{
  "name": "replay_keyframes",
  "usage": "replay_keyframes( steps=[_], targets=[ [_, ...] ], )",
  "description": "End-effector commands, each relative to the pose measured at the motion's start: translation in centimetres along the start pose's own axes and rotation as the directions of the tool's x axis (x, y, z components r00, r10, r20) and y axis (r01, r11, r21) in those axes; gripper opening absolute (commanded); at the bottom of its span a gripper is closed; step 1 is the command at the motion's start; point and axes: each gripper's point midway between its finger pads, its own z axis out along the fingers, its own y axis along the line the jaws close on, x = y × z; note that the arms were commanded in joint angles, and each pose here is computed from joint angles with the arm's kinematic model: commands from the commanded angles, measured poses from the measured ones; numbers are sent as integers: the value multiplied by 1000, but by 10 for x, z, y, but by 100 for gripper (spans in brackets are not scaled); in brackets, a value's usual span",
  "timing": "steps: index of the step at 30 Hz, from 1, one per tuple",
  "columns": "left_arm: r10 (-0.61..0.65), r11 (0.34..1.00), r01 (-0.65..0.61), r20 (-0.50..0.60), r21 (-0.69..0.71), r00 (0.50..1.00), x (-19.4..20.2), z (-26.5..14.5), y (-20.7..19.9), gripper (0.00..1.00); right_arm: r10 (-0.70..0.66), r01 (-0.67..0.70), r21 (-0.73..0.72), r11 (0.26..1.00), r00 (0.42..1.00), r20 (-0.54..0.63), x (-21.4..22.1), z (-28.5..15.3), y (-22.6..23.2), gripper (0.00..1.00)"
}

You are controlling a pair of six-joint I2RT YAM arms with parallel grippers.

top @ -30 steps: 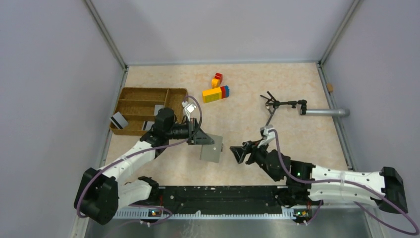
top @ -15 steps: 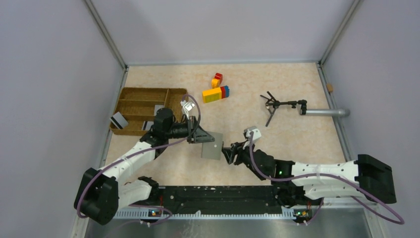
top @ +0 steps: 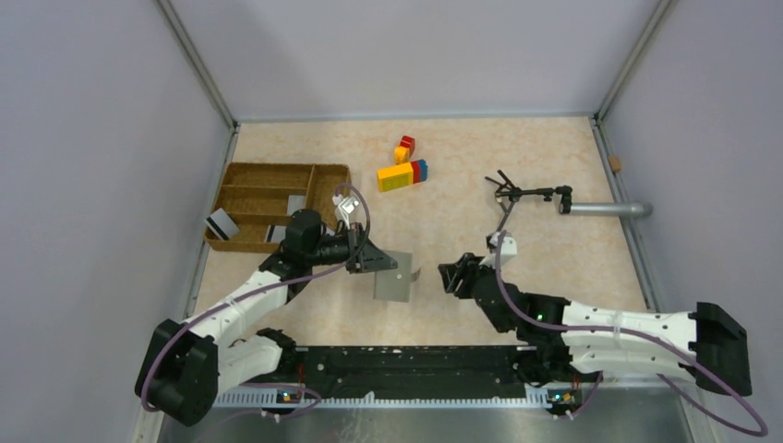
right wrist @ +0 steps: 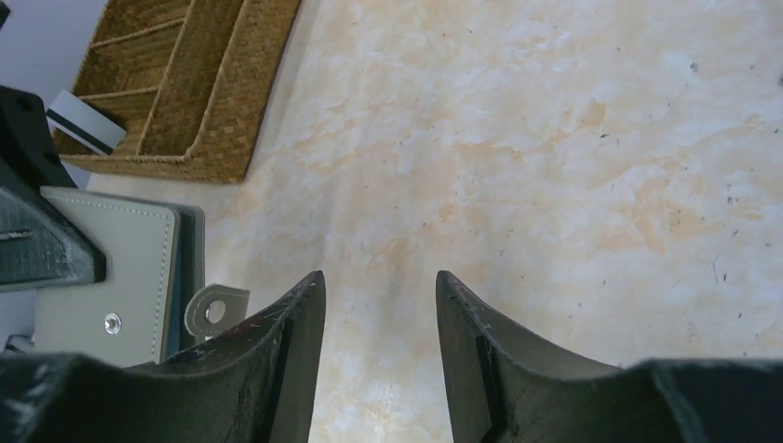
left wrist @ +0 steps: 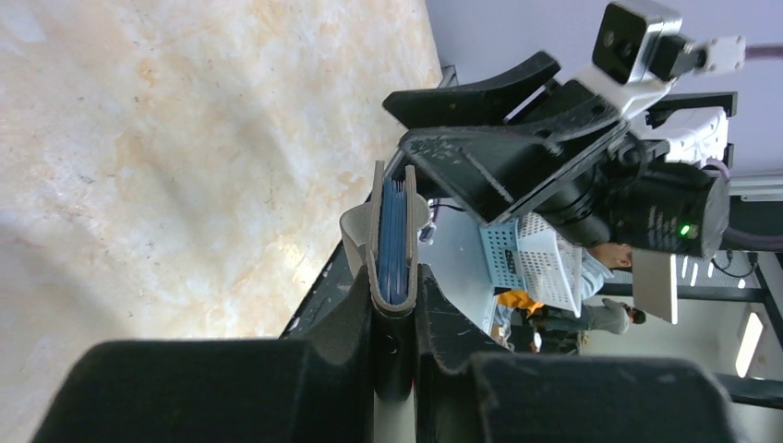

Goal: Put the credit cards into the card holder
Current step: Close the card holder at the center of the board.

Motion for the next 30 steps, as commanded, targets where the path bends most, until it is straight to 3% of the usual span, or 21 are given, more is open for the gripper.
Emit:
replay_keyframes(
  steps=[1, 7, 15, 23, 30],
  targets=[
    [74, 997, -72, 48, -30, 996, -7, -3, 3, 0, 69, -90, -144, 985, 987, -145, -7, -8, 27, 46],
    [111, 986, -106, 32, -125, 993, -8, -5, 17, 0, 51, -143, -283, 948, 950, -308, -3, -14, 70, 45],
    [130, 980, -124, 31, -154, 991, -9, -6, 21, 0, -37, -136, -346, 929, 893, -449, 23, 1, 113, 32],
    [138, 978, -132, 29, -160, 990, -10, -6, 22, 0, -49, -73, -229, 971, 874, -484, 37, 9, 90, 26],
    [135, 978, -129, 26, -161, 990, -9, -6, 24, 0, -44, -45, -176, 983, 881, -472, 35, 11, 80, 30]
  ],
)
